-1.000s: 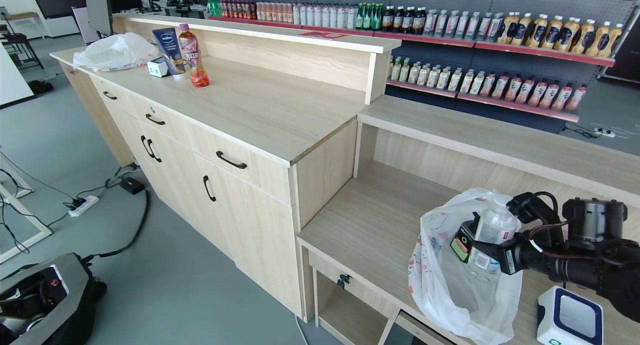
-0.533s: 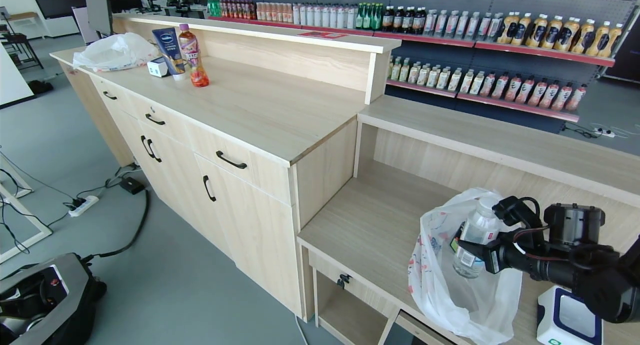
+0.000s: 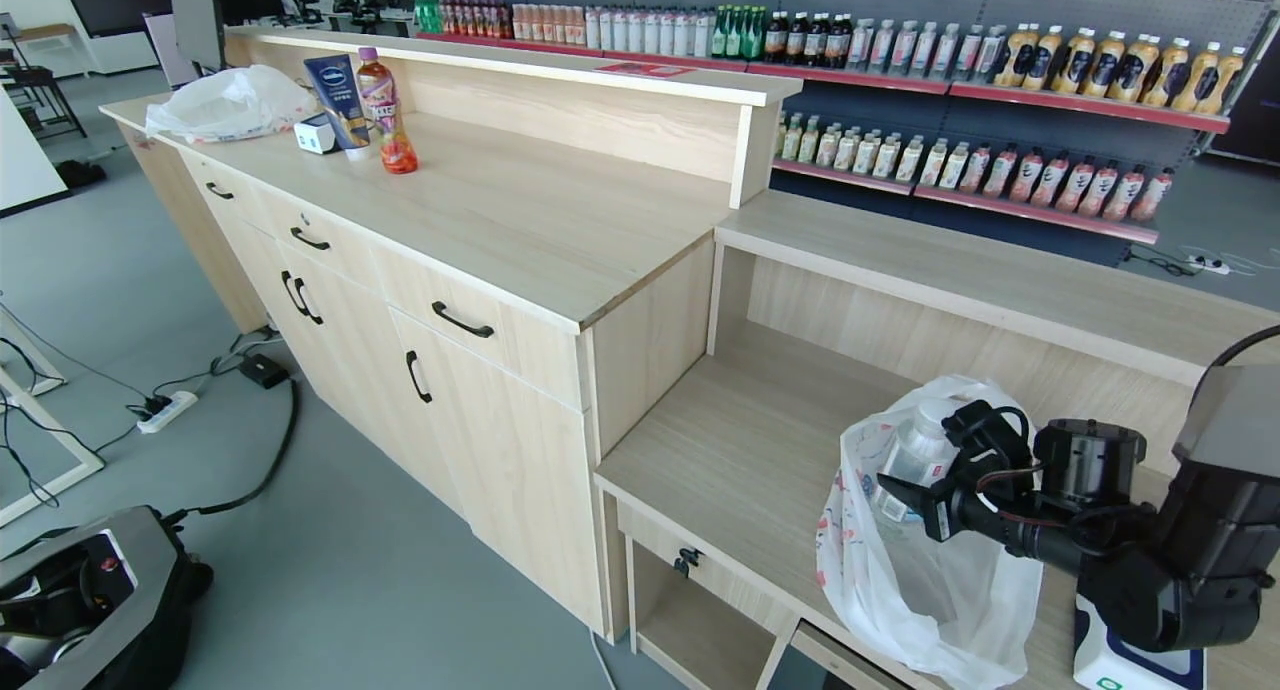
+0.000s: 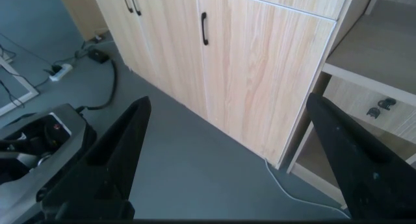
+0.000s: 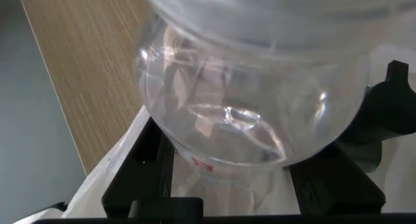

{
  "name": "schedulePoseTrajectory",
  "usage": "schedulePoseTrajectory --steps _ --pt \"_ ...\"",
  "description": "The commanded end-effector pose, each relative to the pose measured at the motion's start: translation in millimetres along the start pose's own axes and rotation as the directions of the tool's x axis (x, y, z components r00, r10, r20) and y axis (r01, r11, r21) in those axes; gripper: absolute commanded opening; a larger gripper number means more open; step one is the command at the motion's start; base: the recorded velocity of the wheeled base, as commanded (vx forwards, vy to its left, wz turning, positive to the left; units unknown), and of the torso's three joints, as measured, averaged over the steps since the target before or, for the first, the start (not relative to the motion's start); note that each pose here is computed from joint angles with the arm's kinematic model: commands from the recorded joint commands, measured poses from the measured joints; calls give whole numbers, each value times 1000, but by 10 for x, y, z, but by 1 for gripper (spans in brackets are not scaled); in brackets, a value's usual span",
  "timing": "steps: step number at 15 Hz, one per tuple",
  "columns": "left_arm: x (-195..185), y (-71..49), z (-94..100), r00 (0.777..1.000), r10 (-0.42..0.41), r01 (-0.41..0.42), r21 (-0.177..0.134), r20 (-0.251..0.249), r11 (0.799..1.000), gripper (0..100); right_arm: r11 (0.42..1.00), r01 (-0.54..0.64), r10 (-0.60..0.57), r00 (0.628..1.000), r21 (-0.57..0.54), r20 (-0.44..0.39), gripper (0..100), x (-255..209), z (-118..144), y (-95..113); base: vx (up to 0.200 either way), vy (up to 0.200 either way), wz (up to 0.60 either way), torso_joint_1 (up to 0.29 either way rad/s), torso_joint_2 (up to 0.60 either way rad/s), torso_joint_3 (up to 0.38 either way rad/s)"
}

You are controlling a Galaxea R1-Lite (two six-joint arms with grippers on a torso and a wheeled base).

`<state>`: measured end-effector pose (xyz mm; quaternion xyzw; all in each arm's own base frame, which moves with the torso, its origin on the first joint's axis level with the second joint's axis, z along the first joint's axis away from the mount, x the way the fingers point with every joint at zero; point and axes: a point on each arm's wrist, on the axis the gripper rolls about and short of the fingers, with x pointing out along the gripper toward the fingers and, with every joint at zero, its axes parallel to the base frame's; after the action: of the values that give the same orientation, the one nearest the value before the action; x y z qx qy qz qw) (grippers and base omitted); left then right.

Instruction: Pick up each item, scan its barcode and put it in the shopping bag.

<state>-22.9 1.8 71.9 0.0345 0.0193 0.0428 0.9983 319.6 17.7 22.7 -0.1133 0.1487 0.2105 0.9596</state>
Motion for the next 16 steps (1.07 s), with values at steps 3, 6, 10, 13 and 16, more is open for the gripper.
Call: schedulePoseTrajectory --steps 3,6,10,13,16 --pt "0 0 0 1000 1 -1 0 0 1000 100 1000 -23 23 1000 -4 -6 0 147 -190 77 0 0 0 0 0 0" --pt "0 0 0 1000 1 -1 0 0 1000 100 1000 -20 21 1000 -13 14 0 216 -298 90 0 0 0 0 0 0" --pt "0 0 0 1000 1 -1 0 0 1000 100 1000 -22 22 1000 -14 0 0 246 -376 86 0 0 0 0 0 0" --pt "0 0 0 1000 1 -1 0 0 1000 100 1000 -23 23 1000 -13 -3 0 249 -385 88 0 0 0 0 0 0" --pt "0 0 0 1000 1 -1 0 0 1000 100 1000 -18 18 1000 -13 -8 0 240 -399 78 0 0 0 0 0 0"
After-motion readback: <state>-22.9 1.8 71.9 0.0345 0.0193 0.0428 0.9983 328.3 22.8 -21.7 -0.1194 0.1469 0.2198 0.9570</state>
